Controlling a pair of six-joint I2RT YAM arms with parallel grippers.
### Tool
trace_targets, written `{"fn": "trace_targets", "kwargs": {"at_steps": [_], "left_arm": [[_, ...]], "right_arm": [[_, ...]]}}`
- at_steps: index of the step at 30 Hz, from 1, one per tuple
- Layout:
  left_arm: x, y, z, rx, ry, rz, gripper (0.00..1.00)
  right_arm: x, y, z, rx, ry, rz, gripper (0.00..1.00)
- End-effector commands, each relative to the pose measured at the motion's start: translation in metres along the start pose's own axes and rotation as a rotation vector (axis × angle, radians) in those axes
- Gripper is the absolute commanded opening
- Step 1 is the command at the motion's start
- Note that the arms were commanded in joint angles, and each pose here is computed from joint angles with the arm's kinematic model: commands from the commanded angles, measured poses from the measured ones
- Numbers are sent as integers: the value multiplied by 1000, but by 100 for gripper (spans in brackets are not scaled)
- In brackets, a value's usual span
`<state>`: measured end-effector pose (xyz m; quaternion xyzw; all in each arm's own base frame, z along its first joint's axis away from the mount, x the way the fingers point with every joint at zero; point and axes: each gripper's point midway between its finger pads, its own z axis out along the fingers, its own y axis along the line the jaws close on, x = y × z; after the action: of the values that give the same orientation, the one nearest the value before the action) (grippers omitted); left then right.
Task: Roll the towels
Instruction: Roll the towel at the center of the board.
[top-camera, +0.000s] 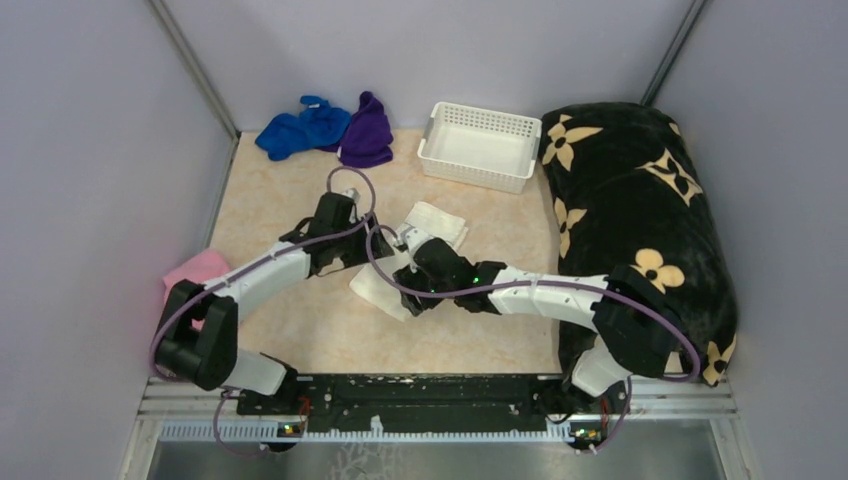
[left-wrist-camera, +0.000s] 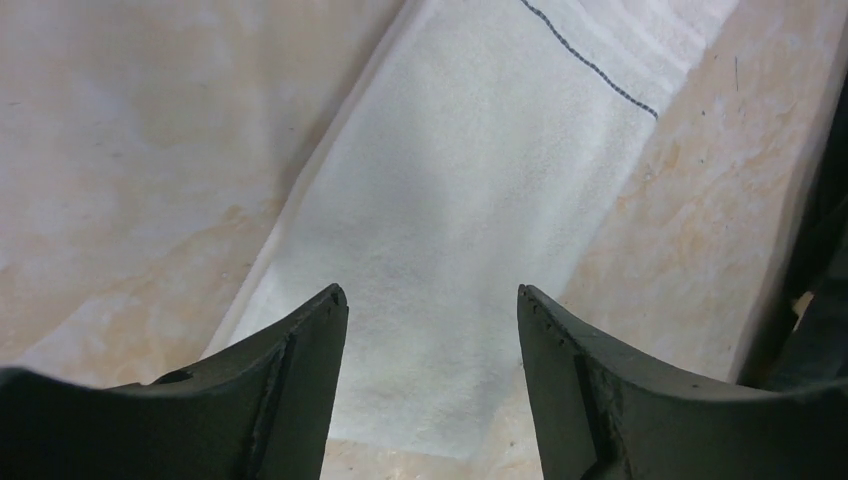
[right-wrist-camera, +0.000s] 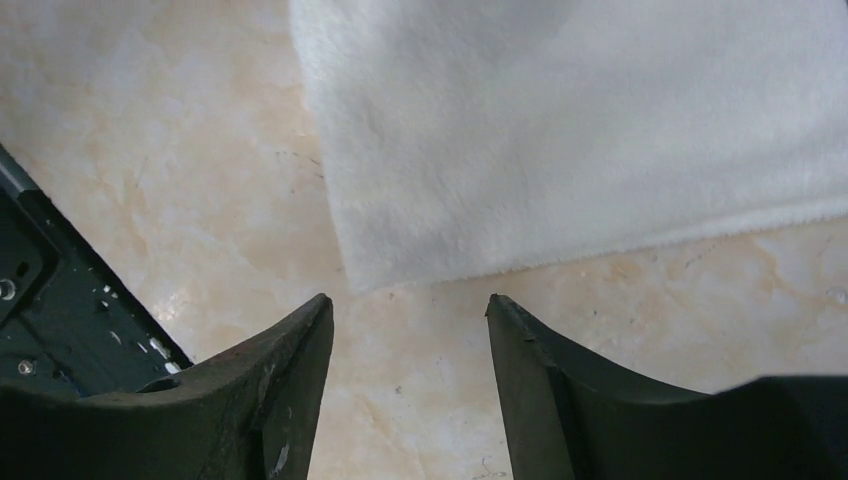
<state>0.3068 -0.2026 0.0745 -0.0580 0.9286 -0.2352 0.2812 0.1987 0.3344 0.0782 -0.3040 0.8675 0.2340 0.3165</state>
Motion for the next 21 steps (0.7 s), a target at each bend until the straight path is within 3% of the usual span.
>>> {"fn": "trace_targets", "kwargs": {"at_steps": [1, 8, 14, 21], "left_arm": [[1, 33, -19, -109, 4, -113, 70], [14, 78, -43, -119, 2, -281, 70], [23, 89, -54, -139, -18, -310, 70], [45, 93, -45, -142, 60, -368, 69]], "right_arm": [[-30, 20, 0, -4, -56, -175, 59], [-24, 43, 29, -6, 1, -313, 57], [-5, 44, 48, 11, 69, -370, 55], [37, 40, 62, 48, 191, -440, 52]]}}
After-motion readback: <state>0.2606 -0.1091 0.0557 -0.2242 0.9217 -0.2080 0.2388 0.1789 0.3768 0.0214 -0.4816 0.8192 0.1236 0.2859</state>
